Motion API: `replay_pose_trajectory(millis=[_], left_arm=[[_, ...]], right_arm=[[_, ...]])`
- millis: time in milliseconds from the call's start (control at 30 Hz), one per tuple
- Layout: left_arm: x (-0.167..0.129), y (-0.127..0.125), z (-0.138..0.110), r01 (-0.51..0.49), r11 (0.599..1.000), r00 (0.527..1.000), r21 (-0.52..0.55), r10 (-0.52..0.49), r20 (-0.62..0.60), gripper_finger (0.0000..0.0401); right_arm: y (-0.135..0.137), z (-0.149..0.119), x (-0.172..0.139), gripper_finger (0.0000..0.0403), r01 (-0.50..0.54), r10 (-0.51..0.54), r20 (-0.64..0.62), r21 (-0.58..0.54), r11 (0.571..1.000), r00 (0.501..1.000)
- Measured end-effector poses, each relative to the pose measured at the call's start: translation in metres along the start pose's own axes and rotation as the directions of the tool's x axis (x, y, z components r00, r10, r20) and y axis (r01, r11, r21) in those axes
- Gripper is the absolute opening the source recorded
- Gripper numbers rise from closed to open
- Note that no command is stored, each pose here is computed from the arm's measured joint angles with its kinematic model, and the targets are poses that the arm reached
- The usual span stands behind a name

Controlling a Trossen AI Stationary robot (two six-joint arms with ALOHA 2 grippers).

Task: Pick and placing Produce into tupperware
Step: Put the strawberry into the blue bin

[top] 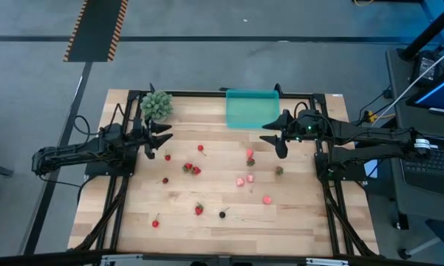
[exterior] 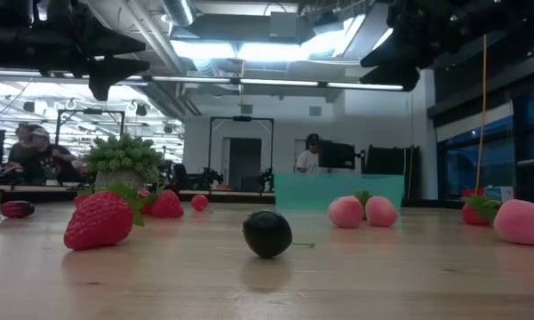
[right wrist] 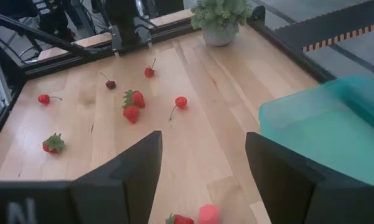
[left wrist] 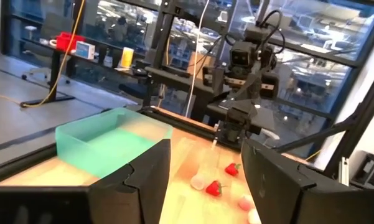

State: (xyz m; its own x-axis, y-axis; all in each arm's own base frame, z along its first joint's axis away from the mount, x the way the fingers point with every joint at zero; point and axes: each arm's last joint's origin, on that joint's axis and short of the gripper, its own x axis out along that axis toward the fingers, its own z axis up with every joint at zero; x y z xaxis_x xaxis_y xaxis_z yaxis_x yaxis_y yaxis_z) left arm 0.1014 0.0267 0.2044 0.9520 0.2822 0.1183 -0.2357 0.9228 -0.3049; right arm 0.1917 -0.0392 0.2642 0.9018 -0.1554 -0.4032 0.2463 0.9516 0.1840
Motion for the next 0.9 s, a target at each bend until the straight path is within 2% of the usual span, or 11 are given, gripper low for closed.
replay_pose_trajectory(millis=[100, 167, 233, 333, 500, 600, 800, 900], left_arm=[[0.000, -0.003, 0.005, 0.067, 0.995, 0.997, -0.079, -0.064, 0.044, 0.0188], [0.000, -0.006, 0.008, 0.126, 0.987, 0.991, -0.096, -0.122, 0.050, 0.0188], [0.003, -0.009, 0.011, 0.135, 0.986, 0.991, -0.100, -0.132, 0.030, 0.0188], [0.010, -0.014, 0.019, 0.132, 0.988, 0.991, -0.082, -0.134, -0.017, 0.0188], [0.032, -0.021, 0.028, 0.115, 0.993, 0.985, 0.004, -0.113, -0.128, 0.0188], [0.046, -0.023, 0.029, 0.088, 0.996, 0.981, 0.019, -0.083, -0.176, 0.0188], [0.066, -0.020, 0.016, 0.008, 0.999, 0.962, 0.033, 0.001, -0.273, 0.0188], [0.072, -0.018, 0.010, -0.018, 0.999, 0.953, 0.042, 0.030, -0.301, 0.0188]], right_arm=[[0.003, -0.012, -0.003, 0.0234, -0.126, 0.136, -0.138, 0.080, 0.989, 0.981], [0.006, -0.025, -0.006, 0.0234, -0.210, 0.260, -0.284, 0.195, 0.958, 0.923], [0.008, -0.036, -0.010, 0.0234, -0.217, 0.317, -0.397, 0.277, 0.936, 0.861], [0.011, -0.045, -0.014, 0.0234, -0.146, 0.312, -0.479, 0.351, 0.925, 0.820], [0.013, -0.049, -0.016, 0.0234, -0.089, 0.311, -0.518, 0.409, 0.908, 0.797], [0.013, -0.052, -0.018, 0.0234, -0.035, 0.304, -0.550, 0.445, 0.895, 0.778], [0.012, -0.061, -0.022, 0.0234, 0.226, 0.214, -0.628, 0.544, 0.808, 0.748], [0.019, -0.064, -0.023, 0.0234, 0.263, 0.199, -0.649, 0.542, 0.798, 0.734]])
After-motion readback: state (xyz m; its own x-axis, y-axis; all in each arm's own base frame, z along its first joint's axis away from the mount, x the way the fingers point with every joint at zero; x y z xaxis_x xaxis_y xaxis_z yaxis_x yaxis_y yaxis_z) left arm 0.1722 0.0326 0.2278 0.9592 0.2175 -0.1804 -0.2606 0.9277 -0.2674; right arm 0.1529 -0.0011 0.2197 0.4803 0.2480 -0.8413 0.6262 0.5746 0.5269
